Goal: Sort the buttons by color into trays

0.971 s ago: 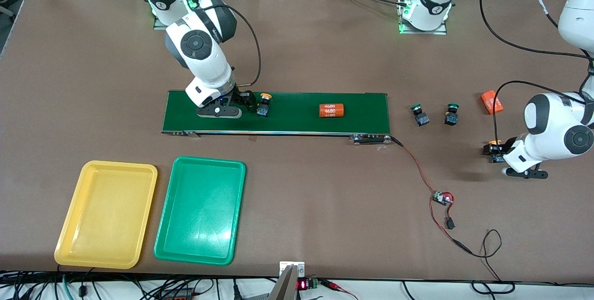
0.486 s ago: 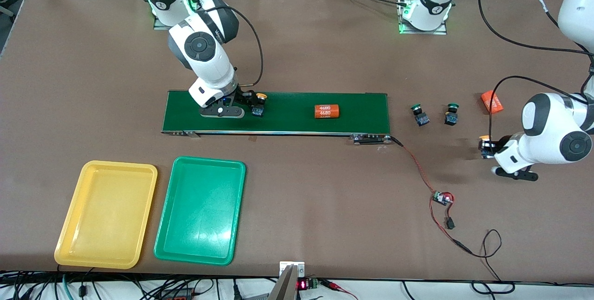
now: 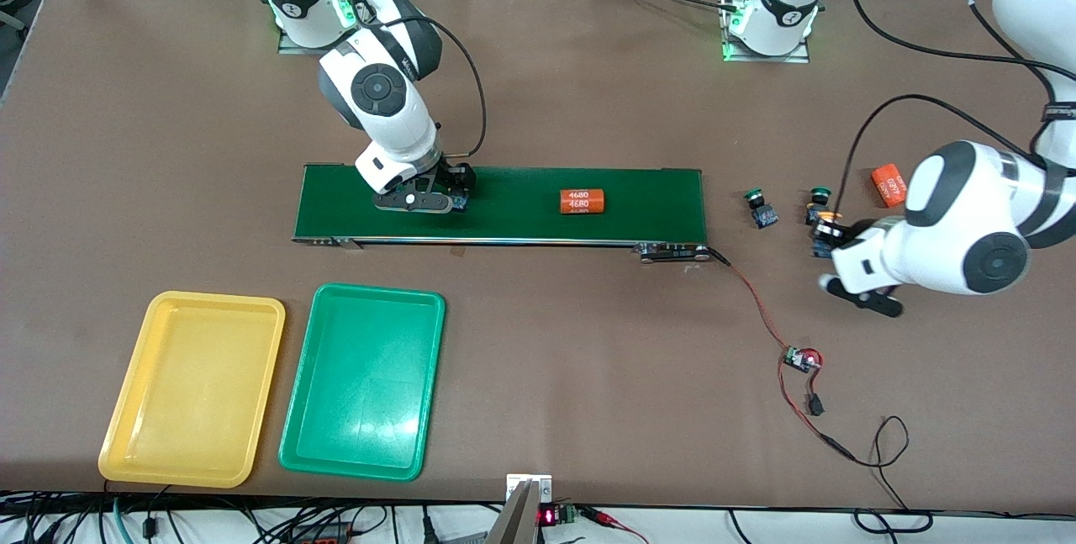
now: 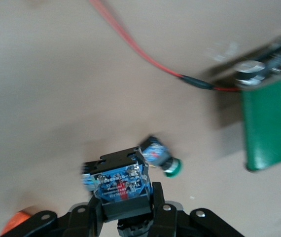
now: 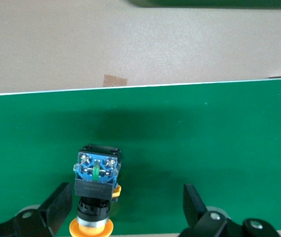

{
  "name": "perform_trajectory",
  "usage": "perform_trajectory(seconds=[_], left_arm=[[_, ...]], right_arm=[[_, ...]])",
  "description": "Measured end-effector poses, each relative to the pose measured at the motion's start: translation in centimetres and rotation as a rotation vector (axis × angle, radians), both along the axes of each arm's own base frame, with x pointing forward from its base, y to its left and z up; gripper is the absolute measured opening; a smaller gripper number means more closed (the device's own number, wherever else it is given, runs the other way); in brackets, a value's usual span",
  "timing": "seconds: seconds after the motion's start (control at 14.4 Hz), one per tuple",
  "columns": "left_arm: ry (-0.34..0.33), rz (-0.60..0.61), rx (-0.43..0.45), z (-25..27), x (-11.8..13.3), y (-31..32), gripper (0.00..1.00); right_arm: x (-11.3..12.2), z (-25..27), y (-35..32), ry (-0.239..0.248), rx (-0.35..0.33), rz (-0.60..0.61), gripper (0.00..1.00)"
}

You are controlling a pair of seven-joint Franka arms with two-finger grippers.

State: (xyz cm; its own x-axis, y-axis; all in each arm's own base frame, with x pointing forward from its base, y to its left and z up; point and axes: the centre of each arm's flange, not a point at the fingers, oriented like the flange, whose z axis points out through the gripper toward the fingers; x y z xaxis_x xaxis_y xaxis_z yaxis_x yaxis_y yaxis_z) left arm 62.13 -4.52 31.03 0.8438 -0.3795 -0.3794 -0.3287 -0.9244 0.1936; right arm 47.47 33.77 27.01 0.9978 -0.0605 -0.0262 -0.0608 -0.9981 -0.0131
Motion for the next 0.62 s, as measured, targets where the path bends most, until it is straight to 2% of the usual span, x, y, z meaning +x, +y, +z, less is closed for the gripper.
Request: perform_trajectory(seconds=[0.21, 0.42, 0.56, 0.62], left_arm=[[0.018, -0.022, -0.017, -0.9, -0.9, -5.8, 0.40], [-0.011, -0.002, 0.010, -1.5, -2.2, -13.8, 0.40], [-0.040, 0.024, 0.029, -2.4, -4.0, -19.1, 0.40], [-0.046, 0.031, 0.037, -2.9, -4.9, -21.0, 0.40]], right_arm=[[0.2, -0.6, -0.2, -0.001, -0.002, -0.005, 1.00], [0.7, -1.9, -0.7, -0.001, 0.004, -0.015, 1.00], [0.7, -2.5, -0.7, 0.004, 0.004, -0.016, 0.98], [0.7, -2.6, -0.7, 0.005, 0.004, -0.015, 0.88]])
